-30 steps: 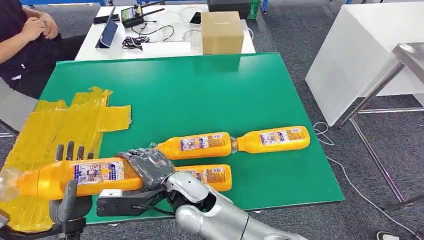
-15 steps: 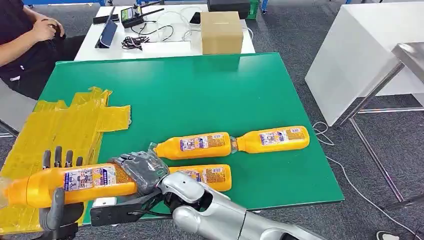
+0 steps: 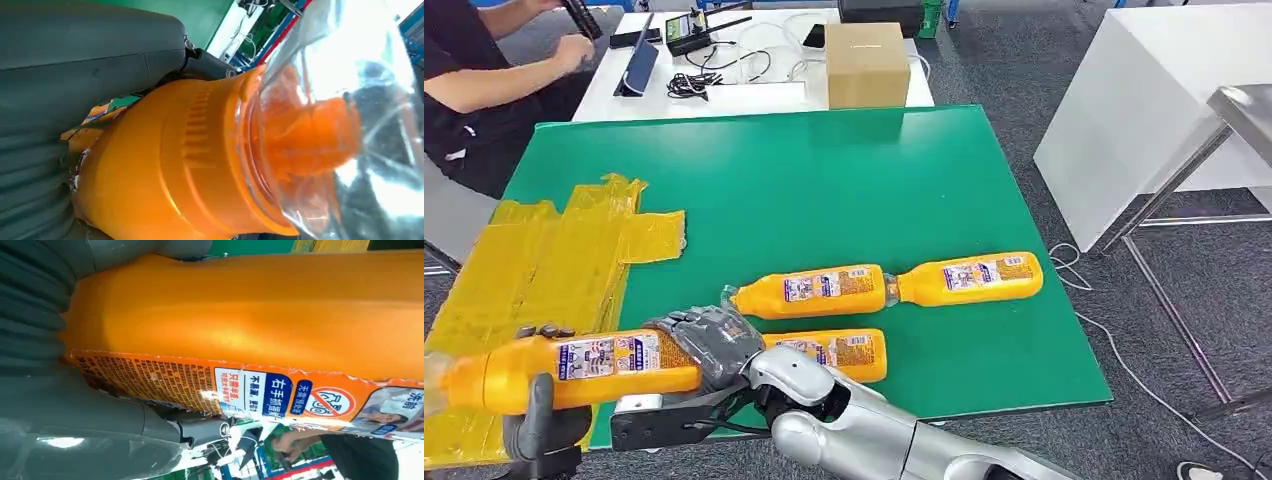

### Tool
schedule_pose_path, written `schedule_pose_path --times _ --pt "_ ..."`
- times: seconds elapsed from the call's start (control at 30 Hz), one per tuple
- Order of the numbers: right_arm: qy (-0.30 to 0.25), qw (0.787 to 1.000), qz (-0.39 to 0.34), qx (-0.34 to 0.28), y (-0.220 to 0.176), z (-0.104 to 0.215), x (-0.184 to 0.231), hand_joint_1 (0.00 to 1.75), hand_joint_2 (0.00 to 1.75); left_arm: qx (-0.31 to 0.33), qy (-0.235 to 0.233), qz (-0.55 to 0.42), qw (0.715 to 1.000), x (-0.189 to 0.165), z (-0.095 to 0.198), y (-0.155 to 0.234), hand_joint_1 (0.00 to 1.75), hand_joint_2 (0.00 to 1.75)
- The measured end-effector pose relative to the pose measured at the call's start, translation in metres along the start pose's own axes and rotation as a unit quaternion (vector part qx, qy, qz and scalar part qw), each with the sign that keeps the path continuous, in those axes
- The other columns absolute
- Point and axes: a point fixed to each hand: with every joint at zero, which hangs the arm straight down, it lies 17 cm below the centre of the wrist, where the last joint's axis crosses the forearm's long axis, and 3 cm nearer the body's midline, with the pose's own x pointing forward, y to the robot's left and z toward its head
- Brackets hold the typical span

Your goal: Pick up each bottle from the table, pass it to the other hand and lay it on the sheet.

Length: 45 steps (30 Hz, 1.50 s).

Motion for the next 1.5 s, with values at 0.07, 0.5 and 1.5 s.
schedule_pose_path --times 0.07,0.5,1.5 --pt "0.000 1.000 0.000 0.000 0.000 0.000 0.000 1.36 1.75 0.000 0.000 0.000 1.000 0.000 0.000 0.000 1.75 1.75" --pt "0.006 1.000 0.002 -0.004 0.002 0.001 -0.005 0.00 1.75 0.000 -0.001 0.003 1.000 -0.002 0.001 0.000 1.75 1.75" --pt "0.100 0.990 -0.009 -0.098 -0.018 0.067 -0.096 0.00 1.75 0.026 -0.234 -0.653 0.720 0.061 -0.050 -0.020 1.75 1.75"
